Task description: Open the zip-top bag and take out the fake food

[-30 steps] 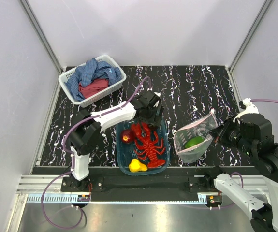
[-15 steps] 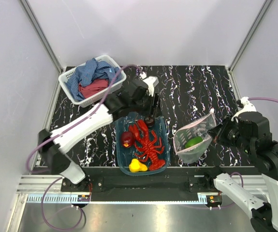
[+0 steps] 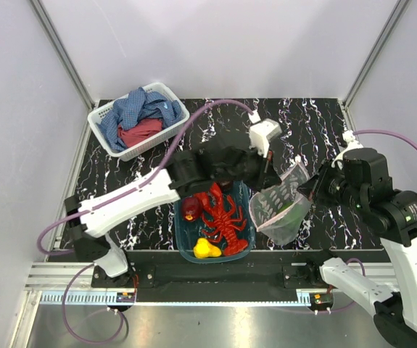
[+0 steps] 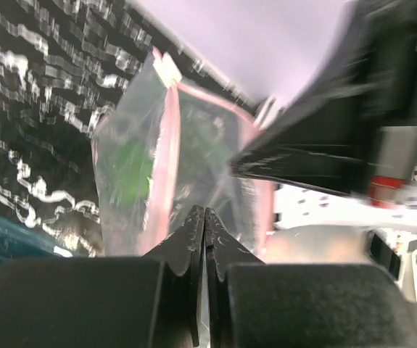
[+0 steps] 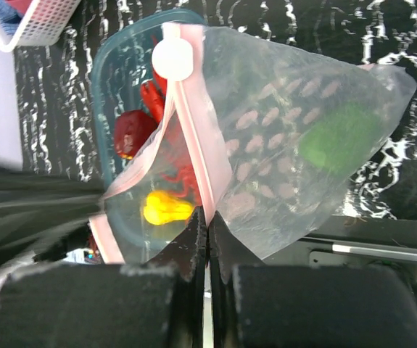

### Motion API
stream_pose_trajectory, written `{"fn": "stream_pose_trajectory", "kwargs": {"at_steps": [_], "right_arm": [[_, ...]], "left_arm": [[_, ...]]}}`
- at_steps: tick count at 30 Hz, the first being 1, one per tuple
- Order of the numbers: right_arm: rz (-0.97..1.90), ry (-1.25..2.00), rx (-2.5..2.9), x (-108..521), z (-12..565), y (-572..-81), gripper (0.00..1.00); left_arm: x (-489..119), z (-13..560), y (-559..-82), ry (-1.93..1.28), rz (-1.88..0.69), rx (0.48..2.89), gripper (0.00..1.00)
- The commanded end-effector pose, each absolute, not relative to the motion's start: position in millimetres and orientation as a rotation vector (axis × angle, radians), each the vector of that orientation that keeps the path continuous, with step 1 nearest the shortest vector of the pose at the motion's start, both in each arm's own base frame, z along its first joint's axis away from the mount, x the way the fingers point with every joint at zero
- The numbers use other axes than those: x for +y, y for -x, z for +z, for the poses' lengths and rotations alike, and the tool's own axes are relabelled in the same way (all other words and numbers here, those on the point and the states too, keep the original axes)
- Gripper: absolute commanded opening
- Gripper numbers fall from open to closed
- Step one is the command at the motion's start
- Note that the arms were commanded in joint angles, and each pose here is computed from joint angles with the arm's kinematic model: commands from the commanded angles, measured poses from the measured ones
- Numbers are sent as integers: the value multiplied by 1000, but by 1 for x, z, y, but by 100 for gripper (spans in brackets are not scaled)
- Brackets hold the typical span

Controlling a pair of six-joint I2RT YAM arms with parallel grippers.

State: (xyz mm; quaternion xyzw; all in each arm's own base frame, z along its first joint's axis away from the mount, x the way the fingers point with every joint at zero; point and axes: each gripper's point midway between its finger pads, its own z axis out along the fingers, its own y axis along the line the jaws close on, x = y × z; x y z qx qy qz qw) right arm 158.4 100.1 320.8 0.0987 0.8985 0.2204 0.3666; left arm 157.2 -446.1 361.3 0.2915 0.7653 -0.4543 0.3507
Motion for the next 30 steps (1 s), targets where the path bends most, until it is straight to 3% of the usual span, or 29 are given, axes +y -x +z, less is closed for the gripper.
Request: {"fn": "stream_pose_trajectory", "kwargs": {"at_steps": [1,7,18,30], "right_arm": [[667,-204,2234,113,347,-164,0],[723,-191,2259,125,345,-166,0],[826,-240,2288,145,341,-177,0],[880,-305,2263,150,341,-182,0]], "left_arm": [[-456,347,-157,-767,-1122,2026,2],[-468,300,-165,-812,-1012,2139,0],[-466,291,-185,-640,-771,2160,0],[-481,247,-165,-676,-779,2264,1]]}}
